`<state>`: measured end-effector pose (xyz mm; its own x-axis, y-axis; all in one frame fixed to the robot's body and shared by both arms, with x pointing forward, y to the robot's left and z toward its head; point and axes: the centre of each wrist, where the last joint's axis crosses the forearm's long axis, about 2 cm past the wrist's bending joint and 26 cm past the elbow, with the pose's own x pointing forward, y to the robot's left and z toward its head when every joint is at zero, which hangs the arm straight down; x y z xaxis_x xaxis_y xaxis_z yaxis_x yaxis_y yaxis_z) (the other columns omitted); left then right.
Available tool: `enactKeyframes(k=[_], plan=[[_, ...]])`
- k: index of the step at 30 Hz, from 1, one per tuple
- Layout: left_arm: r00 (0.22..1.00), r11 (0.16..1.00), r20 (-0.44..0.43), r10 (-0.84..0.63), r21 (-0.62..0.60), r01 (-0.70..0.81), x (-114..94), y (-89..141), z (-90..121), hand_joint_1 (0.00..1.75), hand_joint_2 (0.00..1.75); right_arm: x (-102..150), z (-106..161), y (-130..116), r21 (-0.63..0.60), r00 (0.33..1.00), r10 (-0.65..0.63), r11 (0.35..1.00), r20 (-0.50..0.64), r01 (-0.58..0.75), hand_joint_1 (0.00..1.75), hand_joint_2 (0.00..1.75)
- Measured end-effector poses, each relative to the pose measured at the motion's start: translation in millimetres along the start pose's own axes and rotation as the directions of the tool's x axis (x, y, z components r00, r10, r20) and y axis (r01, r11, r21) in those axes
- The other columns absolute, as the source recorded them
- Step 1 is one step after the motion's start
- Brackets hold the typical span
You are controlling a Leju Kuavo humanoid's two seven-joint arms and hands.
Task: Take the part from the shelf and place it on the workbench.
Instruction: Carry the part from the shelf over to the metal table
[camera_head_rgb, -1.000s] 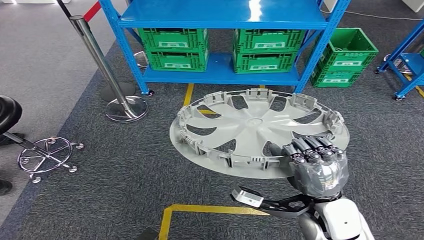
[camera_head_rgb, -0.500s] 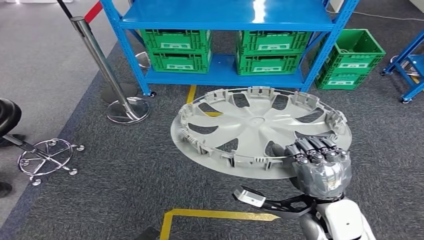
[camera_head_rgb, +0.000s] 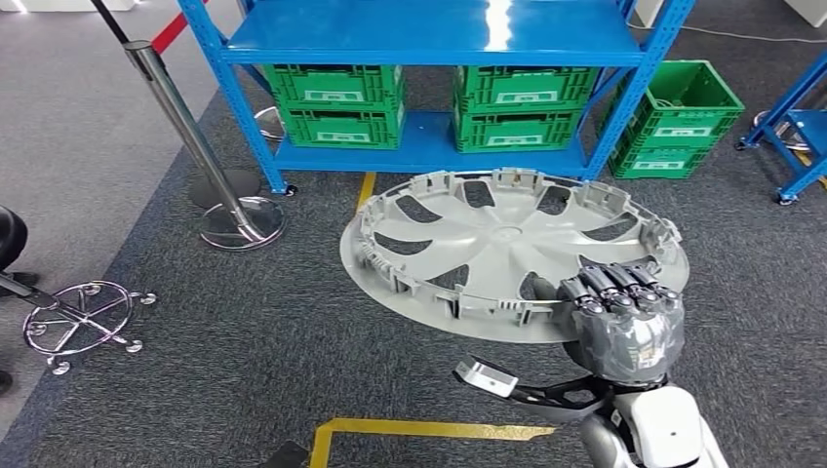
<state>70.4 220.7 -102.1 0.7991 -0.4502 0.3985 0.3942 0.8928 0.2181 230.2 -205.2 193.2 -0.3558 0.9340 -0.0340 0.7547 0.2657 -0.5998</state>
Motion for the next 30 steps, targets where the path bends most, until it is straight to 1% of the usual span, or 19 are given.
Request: enactKeyframes(k=[7, 19, 30], plan=[[1.000, 1.000, -0.001, -0.001, 0.005, 0.001, 0.7, -0.9, 0.1, 0.00, 0.00, 3.9, 0.3, 0.5, 0.002, 0.999, -0.012, 1.000, -0.047, 0.012, 1.75, 1.75], [1.000, 1.000, -0.003, -0.002, 0.004, 0.002, -0.1, 0.1, 0.0, 0.00, 0.00, 9.3, 1.6, 2.6, 0.012, 0.995, -0.028, 0.999, -0.097, 0.030, 1.75, 1.75], [1.000, 1.000, -0.005, -0.002, -0.005, 0.002, -1.2, 0.2, 0.2, 0.00, 0.00, 9.3, 3.3, 6.7, 0.028, 0.994, -0.029, 0.999, -0.103, 0.032, 1.75, 1.75]])
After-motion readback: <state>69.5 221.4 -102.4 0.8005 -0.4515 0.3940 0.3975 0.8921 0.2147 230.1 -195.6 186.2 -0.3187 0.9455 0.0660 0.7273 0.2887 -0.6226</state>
